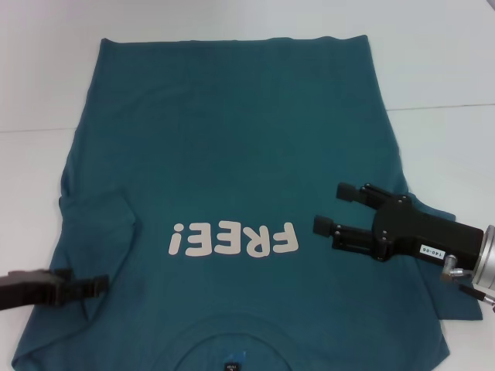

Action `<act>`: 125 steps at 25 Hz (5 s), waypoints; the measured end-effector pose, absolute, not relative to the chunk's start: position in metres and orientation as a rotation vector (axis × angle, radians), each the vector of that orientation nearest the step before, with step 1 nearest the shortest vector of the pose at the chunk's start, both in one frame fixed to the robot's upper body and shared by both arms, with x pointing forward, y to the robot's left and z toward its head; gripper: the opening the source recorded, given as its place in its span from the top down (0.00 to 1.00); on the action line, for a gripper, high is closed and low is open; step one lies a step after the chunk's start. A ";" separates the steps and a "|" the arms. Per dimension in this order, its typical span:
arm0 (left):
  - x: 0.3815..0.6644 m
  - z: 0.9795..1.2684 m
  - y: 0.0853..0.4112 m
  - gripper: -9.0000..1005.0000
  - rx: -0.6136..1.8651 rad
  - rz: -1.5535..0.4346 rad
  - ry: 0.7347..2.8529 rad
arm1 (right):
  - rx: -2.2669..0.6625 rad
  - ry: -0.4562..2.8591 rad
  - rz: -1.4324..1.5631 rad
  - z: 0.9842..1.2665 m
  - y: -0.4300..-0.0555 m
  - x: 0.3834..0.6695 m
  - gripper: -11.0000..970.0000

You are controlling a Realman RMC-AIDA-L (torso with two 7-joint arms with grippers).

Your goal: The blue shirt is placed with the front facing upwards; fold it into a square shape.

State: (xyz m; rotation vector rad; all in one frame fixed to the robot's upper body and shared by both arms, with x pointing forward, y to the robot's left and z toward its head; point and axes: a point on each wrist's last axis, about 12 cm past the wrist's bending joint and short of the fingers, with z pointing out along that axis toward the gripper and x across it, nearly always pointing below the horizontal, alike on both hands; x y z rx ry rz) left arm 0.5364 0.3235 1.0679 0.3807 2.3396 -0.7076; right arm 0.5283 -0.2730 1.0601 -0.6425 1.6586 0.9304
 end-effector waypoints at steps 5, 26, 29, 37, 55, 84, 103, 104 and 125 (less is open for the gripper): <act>0.533 1.068 0.324 0.10 0.368 -0.732 2.396 | -0.644 1.658 0.931 1.060 -0.273 0.529 0.03; 0.540 1.067 0.311 0.10 0.393 -0.760 2.418 | -0.639 1.655 0.929 1.061 -0.273 0.529 0.04; 0.542 1.068 0.306 0.10 0.414 -0.766 2.415 | -0.640 1.654 0.930 1.061 -0.273 0.529 0.04; 0.548 1.072 0.295 0.10 0.461 -0.780 2.401 | -0.634 1.655 0.927 1.061 -0.274 0.528 0.05; 0.544 1.077 0.272 0.10 0.590 -0.934 2.368 | -0.636 1.653 0.924 1.061 -0.274 0.529 0.06; 0.550 1.072 0.286 0.10 0.427 -0.910 2.129 | -0.098 2.031 0.766 1.079 -0.390 0.519 0.07; 0.542 1.068 0.280 0.10 0.460 -0.973 2.135 | 0.070 2.231 0.715 1.089 -0.416 0.521 0.08; 0.542 1.068 0.281 0.10 0.452 -0.975 2.136 | 0.071 2.234 0.718 1.089 -0.415 0.521 0.08; 0.544 1.069 0.284 0.09 0.432 -0.960 2.134 | 0.021 2.330 0.765 1.066 -0.377 0.540 0.09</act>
